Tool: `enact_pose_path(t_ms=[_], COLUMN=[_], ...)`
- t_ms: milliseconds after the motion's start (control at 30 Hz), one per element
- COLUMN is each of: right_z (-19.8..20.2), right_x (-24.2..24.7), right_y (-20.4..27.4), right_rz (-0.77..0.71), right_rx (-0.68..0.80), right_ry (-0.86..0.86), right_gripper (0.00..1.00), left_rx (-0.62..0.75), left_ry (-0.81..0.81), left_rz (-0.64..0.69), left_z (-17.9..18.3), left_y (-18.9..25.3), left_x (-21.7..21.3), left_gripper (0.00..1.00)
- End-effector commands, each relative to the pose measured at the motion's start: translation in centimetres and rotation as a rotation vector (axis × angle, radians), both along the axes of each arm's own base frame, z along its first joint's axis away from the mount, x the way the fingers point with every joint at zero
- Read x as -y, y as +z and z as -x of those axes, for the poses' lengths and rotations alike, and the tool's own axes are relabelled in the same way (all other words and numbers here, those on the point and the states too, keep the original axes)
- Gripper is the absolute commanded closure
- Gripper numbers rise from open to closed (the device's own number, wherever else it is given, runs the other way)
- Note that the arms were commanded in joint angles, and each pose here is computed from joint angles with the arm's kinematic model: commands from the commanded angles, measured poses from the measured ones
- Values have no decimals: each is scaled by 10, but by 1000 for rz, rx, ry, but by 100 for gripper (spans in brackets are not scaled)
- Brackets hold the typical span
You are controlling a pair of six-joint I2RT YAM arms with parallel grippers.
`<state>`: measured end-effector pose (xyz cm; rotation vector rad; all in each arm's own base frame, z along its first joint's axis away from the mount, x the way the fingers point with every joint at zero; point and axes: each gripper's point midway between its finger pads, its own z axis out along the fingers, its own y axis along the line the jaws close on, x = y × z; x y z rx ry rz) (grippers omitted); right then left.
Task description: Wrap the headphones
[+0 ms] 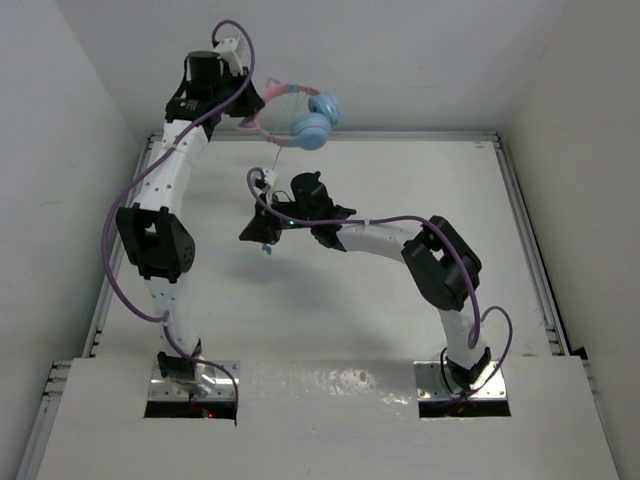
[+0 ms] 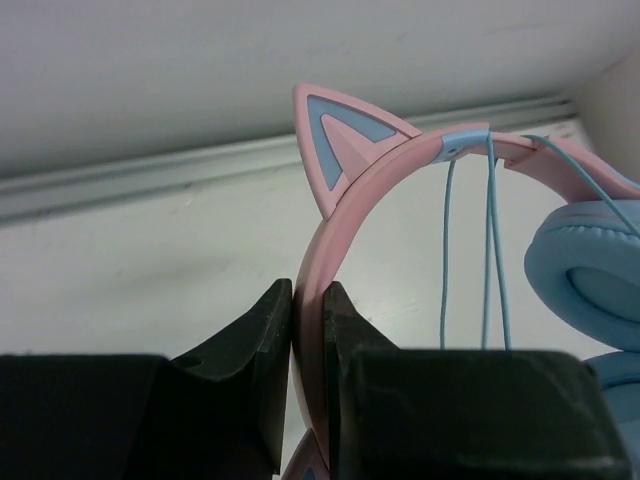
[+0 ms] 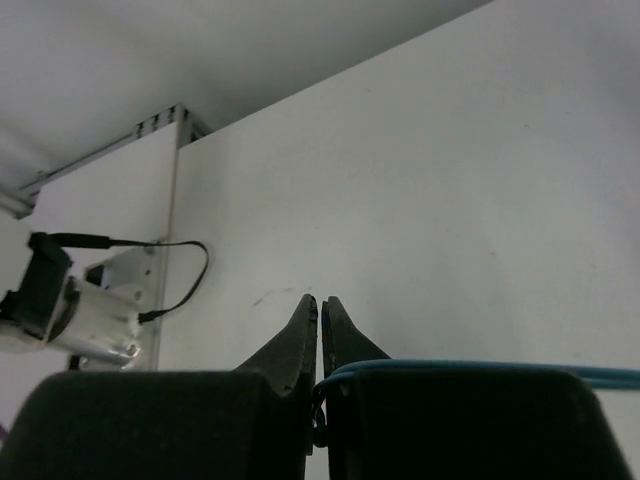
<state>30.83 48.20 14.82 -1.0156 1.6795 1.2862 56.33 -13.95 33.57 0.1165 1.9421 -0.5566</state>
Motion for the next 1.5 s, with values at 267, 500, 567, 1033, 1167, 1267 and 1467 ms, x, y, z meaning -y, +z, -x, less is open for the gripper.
enact_pose_path(t_ms=[267, 500, 567, 1033, 1167, 1267, 1467], right_z=[37, 12, -9, -127, -155, -174, -197], right_x=[-23, 2, 19, 139, 195, 229, 266], right_y=[136, 204, 212, 163, 153, 145, 139], right_rz=[-188, -238, -228, 397, 659, 686, 603], right_rx=[90, 162, 150, 438, 580, 562, 546], right_ry=[239, 192, 150, -309, -497, -594, -692], right_gripper=[100, 100, 100, 100, 100, 100, 100], left_rx=[-29, -47, -50, -32, -28, -5, 53], left_ry=[60, 29, 35, -273, -358, -411, -523], left_rz=[-241, -434, -456, -508, -515, -524, -551], left_z=[-2, 6, 6, 34, 44, 48, 69], left_y=[-77, -118, -123, -135, -134, -124, -98], left_x=[-19, -29, -32, 8, 20, 27, 48], left_gripper=[100, 100, 100, 100, 100, 100, 100])
